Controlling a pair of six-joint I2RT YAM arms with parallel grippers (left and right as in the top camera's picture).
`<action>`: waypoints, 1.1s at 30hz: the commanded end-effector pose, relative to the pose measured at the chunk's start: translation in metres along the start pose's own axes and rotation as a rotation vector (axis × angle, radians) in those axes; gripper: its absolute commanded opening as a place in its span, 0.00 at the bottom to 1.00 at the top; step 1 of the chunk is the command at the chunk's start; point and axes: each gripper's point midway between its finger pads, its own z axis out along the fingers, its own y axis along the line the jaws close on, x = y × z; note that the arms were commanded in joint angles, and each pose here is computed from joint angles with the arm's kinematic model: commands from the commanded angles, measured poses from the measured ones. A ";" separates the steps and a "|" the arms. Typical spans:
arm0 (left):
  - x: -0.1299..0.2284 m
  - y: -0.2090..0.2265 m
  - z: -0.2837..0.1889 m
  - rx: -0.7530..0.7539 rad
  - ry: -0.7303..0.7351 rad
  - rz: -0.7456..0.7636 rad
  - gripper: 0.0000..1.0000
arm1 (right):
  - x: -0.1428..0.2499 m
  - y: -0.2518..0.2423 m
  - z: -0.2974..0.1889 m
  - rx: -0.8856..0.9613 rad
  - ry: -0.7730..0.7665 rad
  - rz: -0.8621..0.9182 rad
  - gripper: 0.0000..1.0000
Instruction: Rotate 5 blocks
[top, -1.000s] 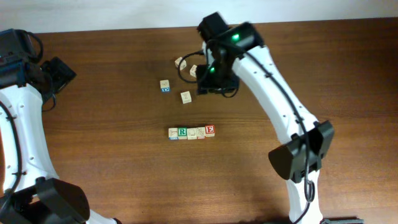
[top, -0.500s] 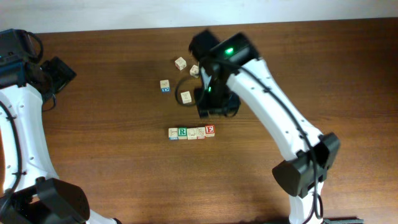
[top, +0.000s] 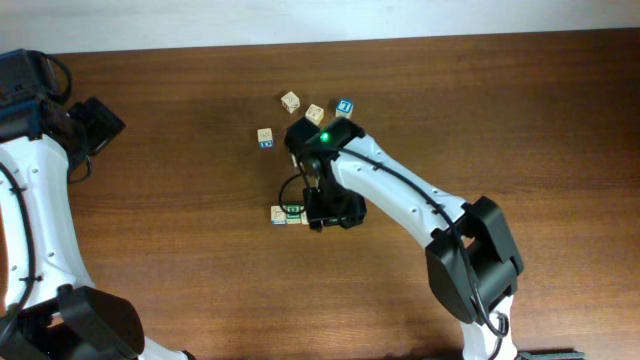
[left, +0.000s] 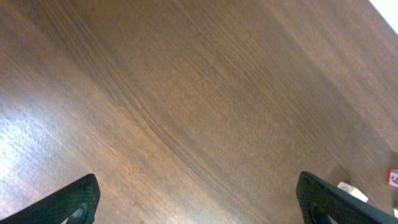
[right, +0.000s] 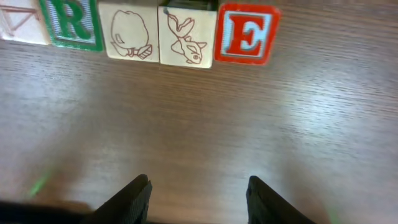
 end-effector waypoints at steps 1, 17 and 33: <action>-0.001 -0.001 -0.006 0.011 -0.001 -0.011 0.99 | 0.002 -0.012 0.015 0.062 -0.002 0.058 0.50; 0.000 -0.001 -0.006 0.010 0.002 -0.010 0.99 | -0.019 -0.012 0.041 0.049 -0.097 0.064 0.42; 0.000 -0.001 -0.006 0.010 0.003 -0.010 0.99 | -0.025 -0.013 0.044 0.063 -0.113 0.064 0.40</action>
